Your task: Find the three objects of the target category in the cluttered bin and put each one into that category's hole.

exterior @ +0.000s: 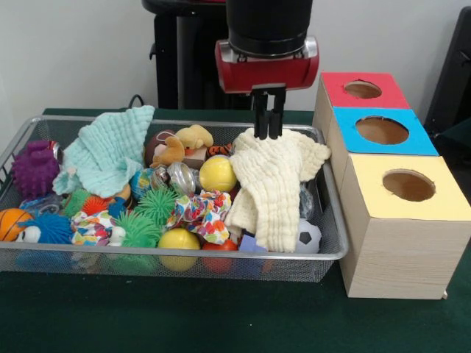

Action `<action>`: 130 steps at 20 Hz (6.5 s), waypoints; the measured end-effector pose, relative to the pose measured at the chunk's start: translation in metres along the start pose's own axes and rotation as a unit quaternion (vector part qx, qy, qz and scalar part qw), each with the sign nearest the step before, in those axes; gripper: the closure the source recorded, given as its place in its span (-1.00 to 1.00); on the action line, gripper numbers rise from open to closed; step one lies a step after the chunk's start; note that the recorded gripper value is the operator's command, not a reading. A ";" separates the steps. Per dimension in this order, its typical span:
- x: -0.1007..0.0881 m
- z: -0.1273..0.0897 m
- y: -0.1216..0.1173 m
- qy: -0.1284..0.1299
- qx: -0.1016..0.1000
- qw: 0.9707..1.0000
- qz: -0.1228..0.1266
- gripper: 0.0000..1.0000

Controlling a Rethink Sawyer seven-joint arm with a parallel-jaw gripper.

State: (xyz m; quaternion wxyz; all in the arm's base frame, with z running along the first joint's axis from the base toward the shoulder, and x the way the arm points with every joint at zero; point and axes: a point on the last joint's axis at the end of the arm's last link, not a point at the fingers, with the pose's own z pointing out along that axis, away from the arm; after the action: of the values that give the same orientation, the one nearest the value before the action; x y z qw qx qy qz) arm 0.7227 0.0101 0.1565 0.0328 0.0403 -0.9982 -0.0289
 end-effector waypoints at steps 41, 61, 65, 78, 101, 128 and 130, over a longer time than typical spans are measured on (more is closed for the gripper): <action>0.030 0.116 -0.010 0.063 0.047 0.995 -0.061 -1.00; 0.009 0.127 -0.044 0.044 0.083 0.993 -0.067 -1.00; 0.009 0.141 -0.048 0.049 0.082 0.993 -0.064 -1.00; 0.016 0.168 -0.057 0.067 0.087 0.992 -0.059 -1.00; 0.019 0.169 -0.056 0.087 0.114 0.988 -0.059 1.00; -0.005 -0.091 0.052 0.066 -0.067 0.995 0.034 1.00; -0.007 -0.092 0.063 0.057 -0.075 0.995 0.034 1.00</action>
State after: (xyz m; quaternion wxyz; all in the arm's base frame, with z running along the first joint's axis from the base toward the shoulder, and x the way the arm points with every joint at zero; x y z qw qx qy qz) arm 0.7308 0.0679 0.2515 0.0934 0.0054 -0.9906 -0.1001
